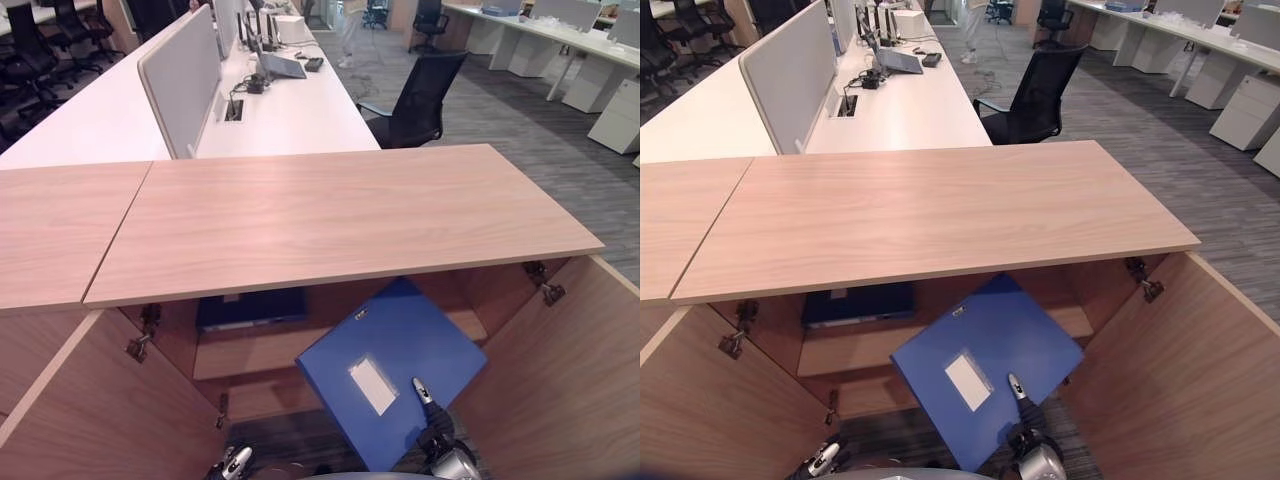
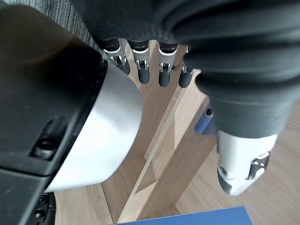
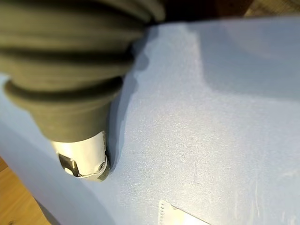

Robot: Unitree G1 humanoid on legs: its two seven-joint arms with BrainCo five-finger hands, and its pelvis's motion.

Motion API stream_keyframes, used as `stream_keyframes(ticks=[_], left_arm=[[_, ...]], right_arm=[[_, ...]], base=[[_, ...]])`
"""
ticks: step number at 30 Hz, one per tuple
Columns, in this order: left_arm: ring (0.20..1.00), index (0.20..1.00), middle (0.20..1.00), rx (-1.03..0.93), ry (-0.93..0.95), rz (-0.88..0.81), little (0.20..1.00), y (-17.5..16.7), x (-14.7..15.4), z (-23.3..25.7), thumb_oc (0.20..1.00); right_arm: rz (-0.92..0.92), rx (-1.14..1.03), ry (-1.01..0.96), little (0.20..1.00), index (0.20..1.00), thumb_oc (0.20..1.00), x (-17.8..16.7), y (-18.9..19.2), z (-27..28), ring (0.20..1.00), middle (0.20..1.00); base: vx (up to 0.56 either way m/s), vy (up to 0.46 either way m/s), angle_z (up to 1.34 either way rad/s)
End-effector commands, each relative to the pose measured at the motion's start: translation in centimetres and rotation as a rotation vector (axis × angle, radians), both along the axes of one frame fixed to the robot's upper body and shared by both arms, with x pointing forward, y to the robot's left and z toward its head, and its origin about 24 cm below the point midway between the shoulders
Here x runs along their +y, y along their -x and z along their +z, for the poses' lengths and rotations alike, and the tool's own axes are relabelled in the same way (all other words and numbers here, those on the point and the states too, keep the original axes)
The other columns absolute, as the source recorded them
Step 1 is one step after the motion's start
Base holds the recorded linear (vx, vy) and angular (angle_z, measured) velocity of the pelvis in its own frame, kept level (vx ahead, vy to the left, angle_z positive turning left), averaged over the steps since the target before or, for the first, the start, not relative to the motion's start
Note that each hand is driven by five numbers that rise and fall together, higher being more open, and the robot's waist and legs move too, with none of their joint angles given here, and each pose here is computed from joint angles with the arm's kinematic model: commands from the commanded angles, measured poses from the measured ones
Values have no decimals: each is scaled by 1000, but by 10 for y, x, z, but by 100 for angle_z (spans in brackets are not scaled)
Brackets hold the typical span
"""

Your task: Put the empty folder in the office cabinet

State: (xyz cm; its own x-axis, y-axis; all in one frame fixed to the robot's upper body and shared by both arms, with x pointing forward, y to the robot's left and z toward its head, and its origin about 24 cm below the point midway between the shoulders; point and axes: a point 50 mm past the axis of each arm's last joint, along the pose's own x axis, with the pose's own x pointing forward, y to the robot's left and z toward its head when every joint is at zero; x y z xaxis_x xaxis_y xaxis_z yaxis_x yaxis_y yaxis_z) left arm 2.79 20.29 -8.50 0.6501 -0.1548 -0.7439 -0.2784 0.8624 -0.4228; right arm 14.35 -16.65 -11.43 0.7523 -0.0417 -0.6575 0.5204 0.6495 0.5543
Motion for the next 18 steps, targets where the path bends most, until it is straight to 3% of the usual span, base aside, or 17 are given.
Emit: stream_keyframes(ticks=[1,10,18], left_arm=[[1000,1000,1000,-22,112,-88,1000,13,-27,14,1000],[1000,1000,1000,-89,106,-207,1000,-5,-35,23,1000],[1000,1000,1000,-126,116,-247,1000,-15,-41,30,1000]], right_arm=[[-113,-363,-38,200,200,200,-6,-63,56,200,200],[-257,-664,-19,200,200,200,-20,-123,132,200,200],[-372,-830,23,200,200,200,-45,-141,179,200,200]], base=[[33,-14,28],[11,-12,31],[-51,11,31]])
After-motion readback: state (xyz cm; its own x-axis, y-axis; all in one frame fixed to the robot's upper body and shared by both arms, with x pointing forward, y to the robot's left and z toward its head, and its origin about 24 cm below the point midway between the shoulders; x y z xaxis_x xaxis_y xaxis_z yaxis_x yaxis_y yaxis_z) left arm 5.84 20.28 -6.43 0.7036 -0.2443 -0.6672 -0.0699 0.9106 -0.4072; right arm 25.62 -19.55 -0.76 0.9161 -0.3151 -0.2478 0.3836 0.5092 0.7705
